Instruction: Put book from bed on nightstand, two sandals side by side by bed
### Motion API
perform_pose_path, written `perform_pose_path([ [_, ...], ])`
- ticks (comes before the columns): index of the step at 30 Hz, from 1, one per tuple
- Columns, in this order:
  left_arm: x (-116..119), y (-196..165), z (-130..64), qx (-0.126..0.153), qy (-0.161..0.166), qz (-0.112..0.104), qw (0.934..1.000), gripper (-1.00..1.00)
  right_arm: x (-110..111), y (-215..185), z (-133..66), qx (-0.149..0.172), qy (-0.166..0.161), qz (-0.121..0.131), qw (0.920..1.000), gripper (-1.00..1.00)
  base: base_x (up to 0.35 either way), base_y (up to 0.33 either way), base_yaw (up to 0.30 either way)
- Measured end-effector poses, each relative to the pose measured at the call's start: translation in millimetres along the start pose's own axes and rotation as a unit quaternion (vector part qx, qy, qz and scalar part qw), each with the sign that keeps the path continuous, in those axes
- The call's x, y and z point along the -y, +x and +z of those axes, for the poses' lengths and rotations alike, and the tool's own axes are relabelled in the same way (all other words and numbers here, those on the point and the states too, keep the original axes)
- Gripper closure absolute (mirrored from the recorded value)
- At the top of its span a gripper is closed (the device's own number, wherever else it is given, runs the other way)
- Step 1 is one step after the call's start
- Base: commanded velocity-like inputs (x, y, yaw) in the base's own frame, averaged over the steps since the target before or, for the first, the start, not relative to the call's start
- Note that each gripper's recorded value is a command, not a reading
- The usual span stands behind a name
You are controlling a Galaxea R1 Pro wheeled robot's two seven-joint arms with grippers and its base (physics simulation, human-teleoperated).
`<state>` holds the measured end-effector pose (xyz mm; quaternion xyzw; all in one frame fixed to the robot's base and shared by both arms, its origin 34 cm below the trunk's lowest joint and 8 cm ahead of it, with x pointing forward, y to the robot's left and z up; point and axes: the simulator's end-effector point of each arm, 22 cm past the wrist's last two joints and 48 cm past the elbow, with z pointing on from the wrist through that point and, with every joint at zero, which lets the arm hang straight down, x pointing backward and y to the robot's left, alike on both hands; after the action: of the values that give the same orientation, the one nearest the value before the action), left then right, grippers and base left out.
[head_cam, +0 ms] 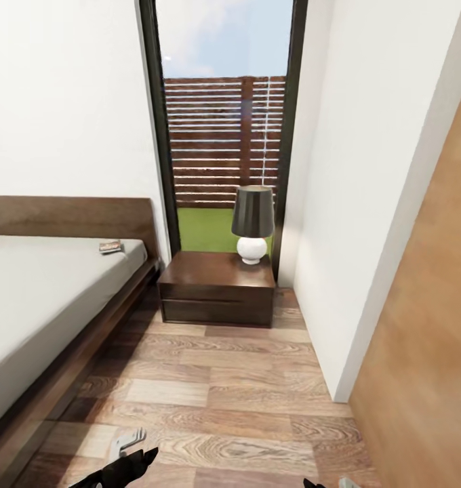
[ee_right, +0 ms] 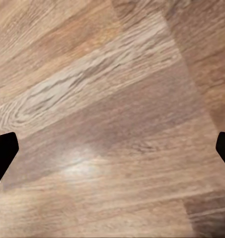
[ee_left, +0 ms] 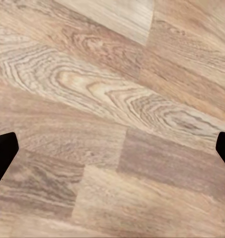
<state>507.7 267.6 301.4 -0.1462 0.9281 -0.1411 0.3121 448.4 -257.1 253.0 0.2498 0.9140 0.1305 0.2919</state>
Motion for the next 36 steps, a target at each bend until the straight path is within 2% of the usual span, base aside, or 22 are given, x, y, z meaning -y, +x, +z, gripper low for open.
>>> perform_pose_path([
  [14,0.2,0.1,0.1,0.0,0.0,0.0,1.0,-1.0,-0.5,0.5,0.1,0.0,0.0,-0.001,1.0,-1.0,0.304,0.0,0.031],
  [27,0.0,0.2,0.1,0.0,0.0,0.0,1.0,-1.0,-0.6,0.4,0.2,0.0,0.0,-0.001,1.0,-1.0,0.22,0.0,0.208],
  [36,0.5,0.2,0.3,0.0,0.0,0.0,1.0,-1.0,-0.4,0.6,0.3,0.0,0.0,-0.001,1.0,-1.0,0.113,0.0,0.232],
])
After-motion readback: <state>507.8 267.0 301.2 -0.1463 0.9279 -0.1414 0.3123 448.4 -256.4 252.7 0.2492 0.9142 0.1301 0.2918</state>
